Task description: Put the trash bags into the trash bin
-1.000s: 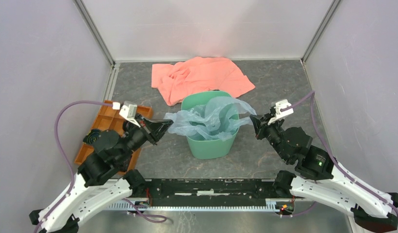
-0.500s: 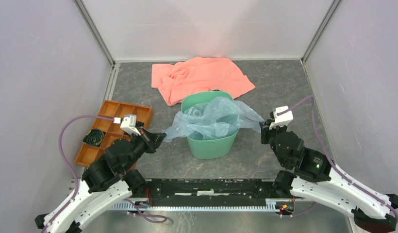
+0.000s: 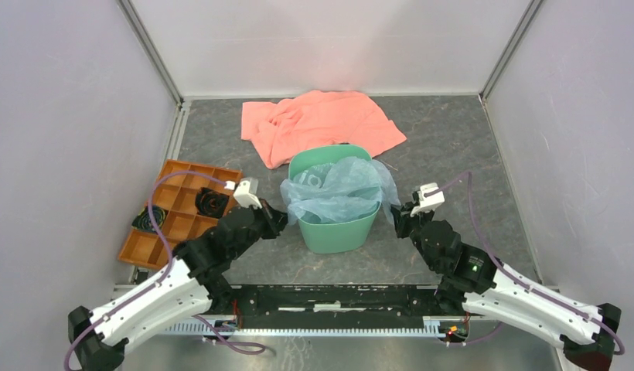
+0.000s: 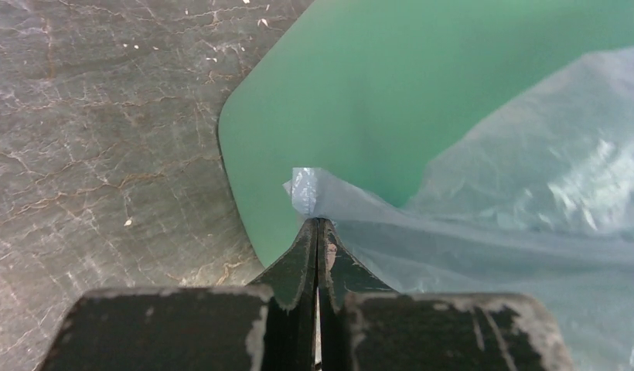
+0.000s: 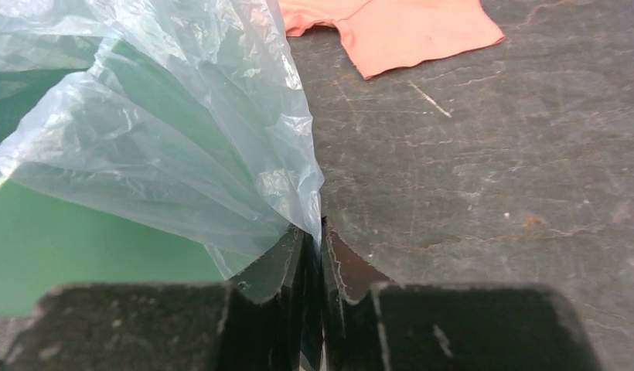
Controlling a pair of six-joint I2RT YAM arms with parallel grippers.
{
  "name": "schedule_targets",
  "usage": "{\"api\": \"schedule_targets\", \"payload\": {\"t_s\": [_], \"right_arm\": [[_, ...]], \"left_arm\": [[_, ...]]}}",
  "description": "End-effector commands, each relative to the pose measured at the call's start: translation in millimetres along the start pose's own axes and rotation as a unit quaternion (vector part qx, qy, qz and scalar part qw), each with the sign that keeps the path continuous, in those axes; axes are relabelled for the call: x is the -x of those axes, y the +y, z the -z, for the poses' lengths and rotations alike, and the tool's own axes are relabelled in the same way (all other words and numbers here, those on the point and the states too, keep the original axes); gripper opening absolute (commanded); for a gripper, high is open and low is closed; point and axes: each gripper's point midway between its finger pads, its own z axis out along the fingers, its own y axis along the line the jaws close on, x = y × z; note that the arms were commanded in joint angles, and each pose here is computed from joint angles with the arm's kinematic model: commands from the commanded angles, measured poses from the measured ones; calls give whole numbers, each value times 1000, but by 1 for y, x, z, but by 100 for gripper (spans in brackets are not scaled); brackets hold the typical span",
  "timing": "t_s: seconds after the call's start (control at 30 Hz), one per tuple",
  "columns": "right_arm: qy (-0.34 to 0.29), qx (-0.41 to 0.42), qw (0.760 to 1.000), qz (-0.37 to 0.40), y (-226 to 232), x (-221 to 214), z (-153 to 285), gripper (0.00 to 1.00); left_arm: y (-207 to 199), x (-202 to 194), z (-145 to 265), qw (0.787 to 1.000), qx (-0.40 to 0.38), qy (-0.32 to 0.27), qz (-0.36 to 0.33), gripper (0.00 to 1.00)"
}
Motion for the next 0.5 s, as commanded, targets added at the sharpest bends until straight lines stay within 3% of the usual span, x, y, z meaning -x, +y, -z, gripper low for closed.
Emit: {"api": "schedule_targets", "payload": {"t_s": [0.0,0.1,0.27,0.37,0.47], "right_arm": [[-30,-47,998,31,-13,35,1,17],[-25,-99,991,82,-31,49,5,20],[-15,-156,982,106,-52,69,20,39],[-5,-124,987,100,-45,82,29,52],[-1,-57,993,102,-29,98,42,69]], "left_arm": [[-20,33,-13,999,-2,-46,-12,2],[-18,48,-16,997,37,-54,-49,2],[-10,67,-5,990,93,-53,-97,4],[-23,72,15,992,65,-38,-105,14],[-33,78,43,994,30,-36,-98,33]]}}
